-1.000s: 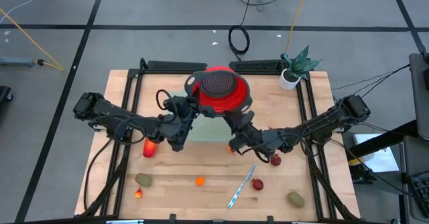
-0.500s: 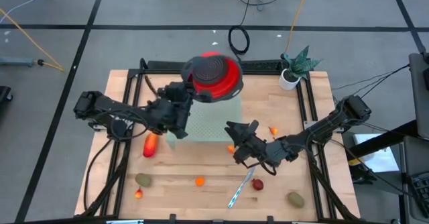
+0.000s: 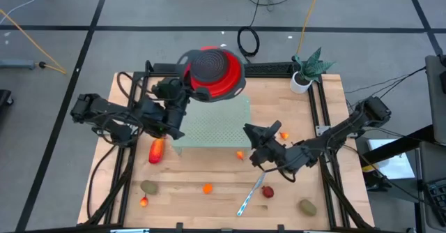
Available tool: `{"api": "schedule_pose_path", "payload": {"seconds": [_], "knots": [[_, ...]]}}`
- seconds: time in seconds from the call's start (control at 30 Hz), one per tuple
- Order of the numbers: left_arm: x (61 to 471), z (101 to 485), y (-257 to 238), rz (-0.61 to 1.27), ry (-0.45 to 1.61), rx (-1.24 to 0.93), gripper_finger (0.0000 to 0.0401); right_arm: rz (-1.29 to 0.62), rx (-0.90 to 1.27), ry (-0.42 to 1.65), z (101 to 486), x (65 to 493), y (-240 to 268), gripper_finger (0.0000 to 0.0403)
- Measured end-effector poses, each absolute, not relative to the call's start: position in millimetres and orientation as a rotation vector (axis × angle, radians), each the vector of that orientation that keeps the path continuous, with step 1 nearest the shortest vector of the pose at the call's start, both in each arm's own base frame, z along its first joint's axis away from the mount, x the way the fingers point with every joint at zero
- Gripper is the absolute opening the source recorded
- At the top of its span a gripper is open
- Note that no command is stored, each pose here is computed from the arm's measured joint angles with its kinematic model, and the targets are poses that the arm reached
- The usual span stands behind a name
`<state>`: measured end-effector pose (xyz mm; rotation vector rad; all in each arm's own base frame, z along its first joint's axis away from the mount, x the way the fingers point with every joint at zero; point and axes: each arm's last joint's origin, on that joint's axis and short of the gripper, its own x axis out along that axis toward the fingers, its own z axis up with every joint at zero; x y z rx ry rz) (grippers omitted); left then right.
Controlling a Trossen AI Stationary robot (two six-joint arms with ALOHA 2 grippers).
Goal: Pick & Place Fruit
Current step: Put the red strainer bowl on the shelf
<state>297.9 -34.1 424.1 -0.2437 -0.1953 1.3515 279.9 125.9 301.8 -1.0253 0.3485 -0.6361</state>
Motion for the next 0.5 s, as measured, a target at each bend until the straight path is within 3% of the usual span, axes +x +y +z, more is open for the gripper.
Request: {"api": "schedule_pose_path", "payload": {"seconds": [0.17,0.5], "knots": [[293.9,427.5,-34.4,1.348,-0.189,-0.237,0.0000,-0.567,-0.958,0.270,306.0,263.9,118.2,0.0005],[295.1,426.7,-31.1,1.360,-0.184,-0.227,0.0000,-0.289,-0.692,0.228,310.6,242.2,92.1,0.0001]]}}
